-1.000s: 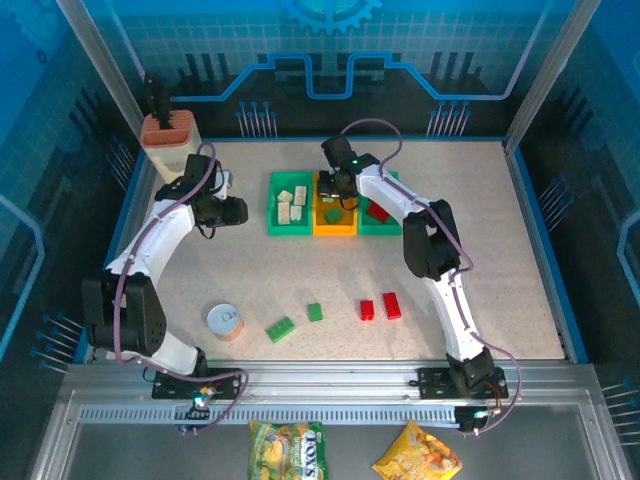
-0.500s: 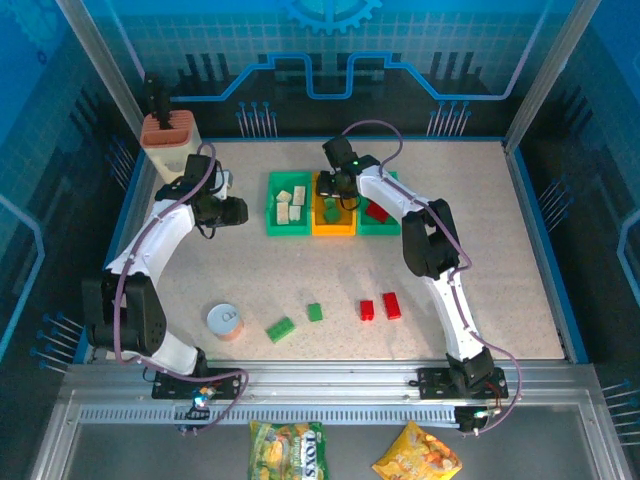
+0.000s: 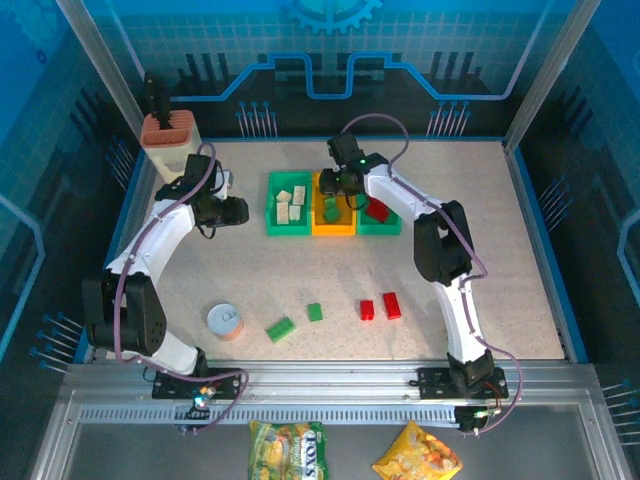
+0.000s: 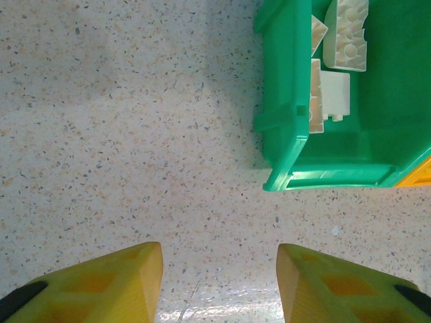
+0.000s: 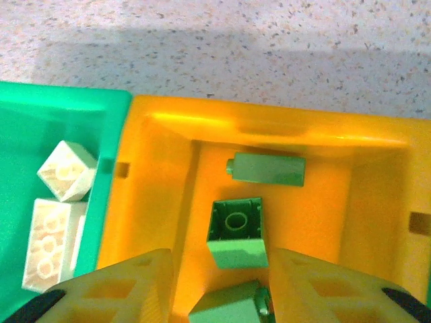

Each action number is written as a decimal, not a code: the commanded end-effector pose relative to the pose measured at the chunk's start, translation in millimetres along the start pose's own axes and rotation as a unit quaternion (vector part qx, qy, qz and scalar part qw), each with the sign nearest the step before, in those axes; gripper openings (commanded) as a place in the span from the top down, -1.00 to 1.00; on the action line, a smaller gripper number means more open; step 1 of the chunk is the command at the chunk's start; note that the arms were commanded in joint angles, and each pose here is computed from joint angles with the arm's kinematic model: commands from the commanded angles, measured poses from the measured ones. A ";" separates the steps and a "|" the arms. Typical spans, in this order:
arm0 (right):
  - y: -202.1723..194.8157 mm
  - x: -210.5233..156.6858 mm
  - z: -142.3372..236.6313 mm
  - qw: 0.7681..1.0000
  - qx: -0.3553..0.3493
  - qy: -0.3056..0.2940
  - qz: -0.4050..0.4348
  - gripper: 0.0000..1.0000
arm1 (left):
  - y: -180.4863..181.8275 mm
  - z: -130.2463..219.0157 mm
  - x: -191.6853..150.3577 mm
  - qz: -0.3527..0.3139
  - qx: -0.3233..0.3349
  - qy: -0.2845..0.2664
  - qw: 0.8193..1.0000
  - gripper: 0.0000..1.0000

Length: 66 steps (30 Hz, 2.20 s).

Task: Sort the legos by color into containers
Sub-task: Place the lego in the container, then pick up the lego from the bottom-center of the table.

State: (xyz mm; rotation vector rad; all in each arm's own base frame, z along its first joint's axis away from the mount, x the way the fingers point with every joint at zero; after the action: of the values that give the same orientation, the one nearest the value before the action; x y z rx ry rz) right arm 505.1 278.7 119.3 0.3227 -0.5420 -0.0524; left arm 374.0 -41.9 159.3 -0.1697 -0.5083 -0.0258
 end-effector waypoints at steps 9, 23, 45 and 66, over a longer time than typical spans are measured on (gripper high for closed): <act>32.6 -32.0 50.3 0.963 0.129 0.006 0.237 0.10 | -0.6 0.5 0.5 0.000 -0.009 0.000 1.000 0.01; 80.4 -128.7 106.1 0.778 0.292 0.001 0.556 0.06 | 1.9 1.1 0.2 -0.004 -0.001 -0.001 1.000 0.01; 114.0 -293.0 121.4 0.550 0.324 0.144 0.756 -0.01 | 3.4 0.8 0.5 -0.006 0.004 -0.001 1.000 0.01; 108.9 -362.2 93.5 0.480 0.242 0.247 0.806 -0.10 | 4.9 -0.6 -0.7 -0.008 0.007 0.002 1.000 0.01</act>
State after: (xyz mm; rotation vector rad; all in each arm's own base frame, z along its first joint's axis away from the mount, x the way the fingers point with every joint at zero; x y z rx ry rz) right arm 149.5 409.8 52.6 0.2748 -0.1406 2.0652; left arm 374.1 -41.2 159.2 -0.1653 -0.5086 -0.0259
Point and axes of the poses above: each hand's point on the last joint's axis, 136 mm out from that joint toward the fingers, its own z axis back along the fingers, its own y axis along the line the jaws close on, x = y × z, the point moved 1 cm from there along z, back along the fingers, and after that the axes turned 9 degrees about -z, right-handed, at the moved point
